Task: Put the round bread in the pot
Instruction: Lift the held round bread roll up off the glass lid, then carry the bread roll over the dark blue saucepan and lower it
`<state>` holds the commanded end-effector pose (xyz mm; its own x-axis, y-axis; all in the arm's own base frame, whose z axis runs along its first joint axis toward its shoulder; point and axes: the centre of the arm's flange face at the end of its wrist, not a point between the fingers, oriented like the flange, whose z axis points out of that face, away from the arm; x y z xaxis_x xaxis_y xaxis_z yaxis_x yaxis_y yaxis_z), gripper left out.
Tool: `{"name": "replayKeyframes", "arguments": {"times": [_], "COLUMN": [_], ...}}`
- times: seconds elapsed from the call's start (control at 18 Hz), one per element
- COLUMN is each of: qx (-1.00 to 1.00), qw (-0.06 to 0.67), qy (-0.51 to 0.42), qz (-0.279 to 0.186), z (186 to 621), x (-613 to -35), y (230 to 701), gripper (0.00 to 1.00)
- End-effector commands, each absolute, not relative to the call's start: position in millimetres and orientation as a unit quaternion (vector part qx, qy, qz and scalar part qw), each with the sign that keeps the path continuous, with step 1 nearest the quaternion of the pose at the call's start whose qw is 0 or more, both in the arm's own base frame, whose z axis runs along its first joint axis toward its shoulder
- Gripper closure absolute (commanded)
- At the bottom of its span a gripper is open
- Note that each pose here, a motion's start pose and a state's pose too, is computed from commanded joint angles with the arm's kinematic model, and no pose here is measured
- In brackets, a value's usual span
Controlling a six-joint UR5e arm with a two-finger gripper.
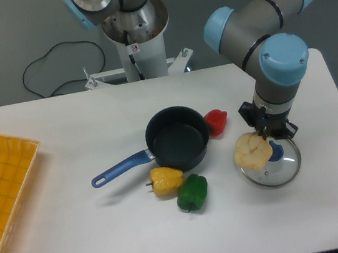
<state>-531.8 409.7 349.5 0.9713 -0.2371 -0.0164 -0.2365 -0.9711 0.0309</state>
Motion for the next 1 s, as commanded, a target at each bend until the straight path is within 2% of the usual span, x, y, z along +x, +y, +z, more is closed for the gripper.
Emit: {"name": "replayKeyframes", "arguments": {"times": [0.44,0.61,1.0], "qx": [0.993,0.992,0.99], "qw": [0.014,0.008,0.003], "qy": [-0.12,-0.124,-0.142], "qz": [-0.005,-0.02,-0.018], "z": [340.5,334.2,336.0], "x": [-528.2,-522.2,-461.6], "y": [409.4,414.4,408.3], "gripper": [1.0,1.0,1.0]}}
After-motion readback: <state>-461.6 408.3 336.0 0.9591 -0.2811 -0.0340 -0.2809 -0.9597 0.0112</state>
